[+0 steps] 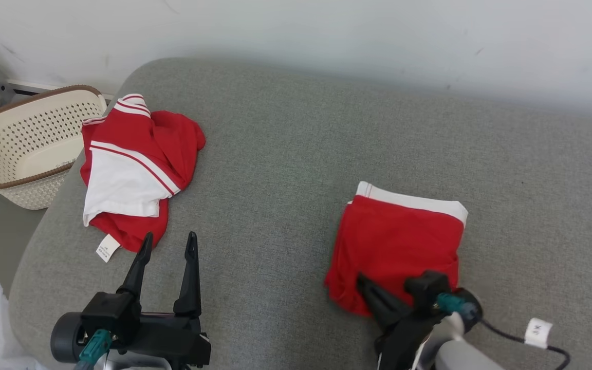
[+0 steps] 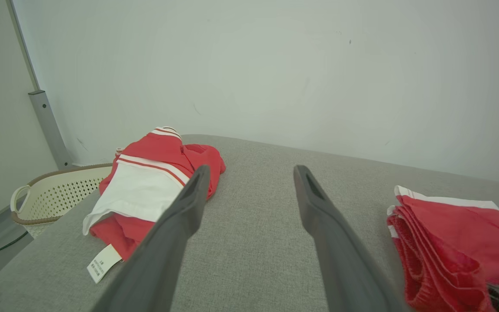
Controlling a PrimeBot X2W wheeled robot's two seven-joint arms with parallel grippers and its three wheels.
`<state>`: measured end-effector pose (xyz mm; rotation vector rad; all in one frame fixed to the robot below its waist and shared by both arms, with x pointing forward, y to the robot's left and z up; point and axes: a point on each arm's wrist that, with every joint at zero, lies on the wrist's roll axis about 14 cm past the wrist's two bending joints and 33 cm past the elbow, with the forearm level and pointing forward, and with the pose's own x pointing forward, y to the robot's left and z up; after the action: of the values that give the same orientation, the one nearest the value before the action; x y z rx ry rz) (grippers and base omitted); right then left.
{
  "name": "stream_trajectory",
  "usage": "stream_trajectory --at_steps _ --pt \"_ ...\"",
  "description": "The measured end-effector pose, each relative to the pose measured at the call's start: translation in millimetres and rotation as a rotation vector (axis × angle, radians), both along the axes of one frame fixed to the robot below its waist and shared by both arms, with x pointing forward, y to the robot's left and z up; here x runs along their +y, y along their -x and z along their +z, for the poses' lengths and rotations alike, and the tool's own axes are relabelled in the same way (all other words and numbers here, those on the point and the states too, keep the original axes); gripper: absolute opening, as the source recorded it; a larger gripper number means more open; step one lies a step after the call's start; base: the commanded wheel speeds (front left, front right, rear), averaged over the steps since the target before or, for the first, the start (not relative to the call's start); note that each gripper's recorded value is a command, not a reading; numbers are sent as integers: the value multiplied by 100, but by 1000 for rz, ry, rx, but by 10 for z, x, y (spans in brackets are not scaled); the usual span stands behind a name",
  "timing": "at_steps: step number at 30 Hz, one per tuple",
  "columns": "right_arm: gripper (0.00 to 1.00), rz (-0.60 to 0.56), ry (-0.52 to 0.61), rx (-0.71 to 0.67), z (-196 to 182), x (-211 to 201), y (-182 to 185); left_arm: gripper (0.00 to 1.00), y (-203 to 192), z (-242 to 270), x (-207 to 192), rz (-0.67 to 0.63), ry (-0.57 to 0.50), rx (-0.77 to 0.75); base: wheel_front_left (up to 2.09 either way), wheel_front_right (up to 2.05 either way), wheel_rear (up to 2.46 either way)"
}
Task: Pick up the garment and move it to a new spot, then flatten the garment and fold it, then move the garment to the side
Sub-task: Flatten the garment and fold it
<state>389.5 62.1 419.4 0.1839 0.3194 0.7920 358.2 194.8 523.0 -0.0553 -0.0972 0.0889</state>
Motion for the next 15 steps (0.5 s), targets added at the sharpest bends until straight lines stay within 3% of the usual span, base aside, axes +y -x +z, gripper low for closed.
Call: stream_trajectory --at_steps 7,15 --pt "0 121 18 24 -96 177 326 100 -40 3 -43 -11 6 -3 0 0 0" --pt "0 0 -47 -26 150 -87 21 100 -92 55 -126 -40 4 -23 0 0 0"
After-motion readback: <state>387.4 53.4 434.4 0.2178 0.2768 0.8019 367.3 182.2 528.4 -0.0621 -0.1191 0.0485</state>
